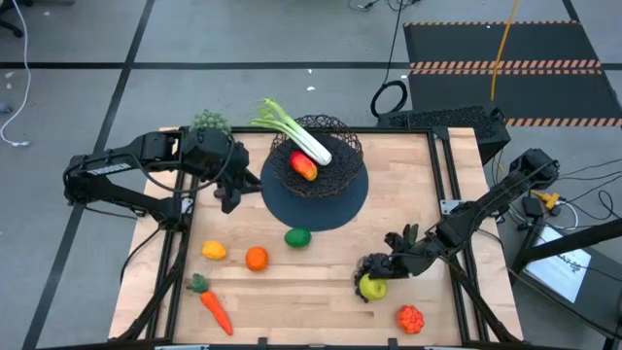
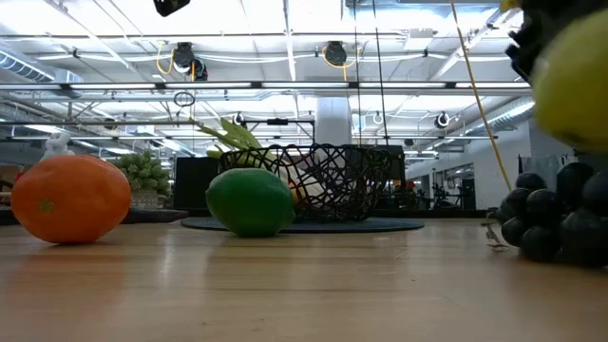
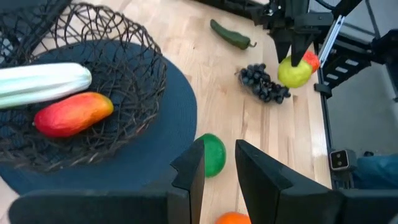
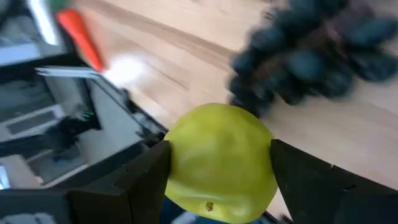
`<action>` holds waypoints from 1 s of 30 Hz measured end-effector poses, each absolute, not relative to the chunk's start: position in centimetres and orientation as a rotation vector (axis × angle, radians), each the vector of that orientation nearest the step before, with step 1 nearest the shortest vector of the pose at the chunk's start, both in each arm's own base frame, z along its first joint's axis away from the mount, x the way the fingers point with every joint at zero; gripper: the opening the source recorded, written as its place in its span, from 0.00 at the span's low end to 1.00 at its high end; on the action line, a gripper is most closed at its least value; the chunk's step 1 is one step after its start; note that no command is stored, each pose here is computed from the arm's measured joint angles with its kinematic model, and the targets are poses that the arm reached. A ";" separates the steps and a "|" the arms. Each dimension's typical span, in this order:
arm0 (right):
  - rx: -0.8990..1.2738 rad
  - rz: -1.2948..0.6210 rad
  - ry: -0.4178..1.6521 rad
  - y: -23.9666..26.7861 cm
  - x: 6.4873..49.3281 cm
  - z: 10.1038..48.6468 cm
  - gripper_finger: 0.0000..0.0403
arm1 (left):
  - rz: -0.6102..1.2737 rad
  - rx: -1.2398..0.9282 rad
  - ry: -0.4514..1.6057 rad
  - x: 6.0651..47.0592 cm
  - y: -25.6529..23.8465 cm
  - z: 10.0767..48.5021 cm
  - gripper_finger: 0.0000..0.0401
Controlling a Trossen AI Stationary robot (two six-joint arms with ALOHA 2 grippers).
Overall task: Build produce basket
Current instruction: Put the green apple into the wire basket
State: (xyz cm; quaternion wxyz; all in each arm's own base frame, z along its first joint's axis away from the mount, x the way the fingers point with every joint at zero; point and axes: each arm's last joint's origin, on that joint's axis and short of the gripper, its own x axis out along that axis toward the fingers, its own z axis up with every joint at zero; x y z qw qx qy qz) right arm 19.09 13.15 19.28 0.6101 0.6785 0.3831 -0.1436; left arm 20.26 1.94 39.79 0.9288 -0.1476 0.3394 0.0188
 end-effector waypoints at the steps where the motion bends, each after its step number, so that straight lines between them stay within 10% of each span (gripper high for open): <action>1: 1.570 -0.324 0.839 13.0 19.2 19.5 0.64 | 0.039 -0.305 0.687 20.3 1.9 39.9 0.22; 30: 1.350 -0.163 -0.103 4.9 24.6 25.8 0.64 | 0.064 -0.313 0.663 20.4 2.0 40.0 0.22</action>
